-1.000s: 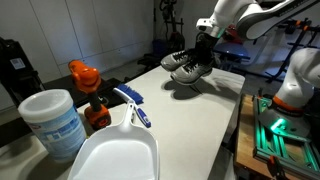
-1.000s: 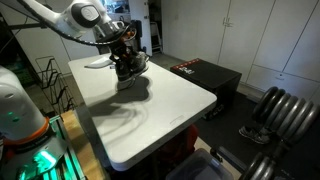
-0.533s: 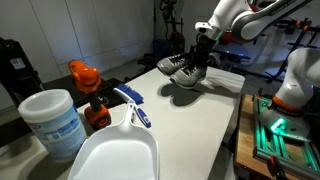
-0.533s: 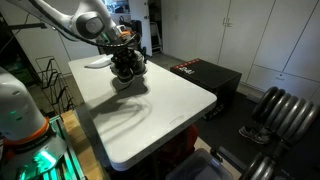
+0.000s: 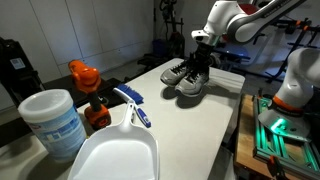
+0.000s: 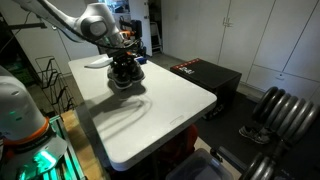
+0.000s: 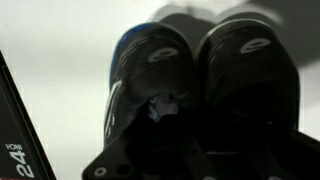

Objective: Pick up both sneakers and turn them ninety degrees anticlockwise, put the sneakers back on the table

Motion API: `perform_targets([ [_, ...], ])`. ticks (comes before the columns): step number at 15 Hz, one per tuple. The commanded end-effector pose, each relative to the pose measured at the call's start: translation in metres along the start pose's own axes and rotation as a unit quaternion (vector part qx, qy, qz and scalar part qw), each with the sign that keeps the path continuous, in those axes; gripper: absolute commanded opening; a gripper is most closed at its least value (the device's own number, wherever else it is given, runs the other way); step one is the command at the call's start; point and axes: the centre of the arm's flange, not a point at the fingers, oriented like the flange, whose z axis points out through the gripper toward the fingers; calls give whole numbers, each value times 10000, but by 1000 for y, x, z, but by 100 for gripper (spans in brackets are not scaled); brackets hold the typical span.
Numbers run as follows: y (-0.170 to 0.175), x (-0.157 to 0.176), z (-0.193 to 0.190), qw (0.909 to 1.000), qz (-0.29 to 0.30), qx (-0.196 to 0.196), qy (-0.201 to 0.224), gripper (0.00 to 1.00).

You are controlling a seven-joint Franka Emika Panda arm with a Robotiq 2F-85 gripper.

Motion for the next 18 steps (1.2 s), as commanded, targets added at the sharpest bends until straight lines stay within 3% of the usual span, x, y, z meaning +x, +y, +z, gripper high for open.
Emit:
perform_targets([
  [1, 11, 0, -2, 9998, -160, 72, -65, 5],
  [16, 18, -5, 31, 9999, 77, 133, 37, 5],
  [17, 19, -5, 33, 9998, 117, 141, -10, 46],
  [18, 19, -5, 33, 9998, 95, 170, 41, 47],
])
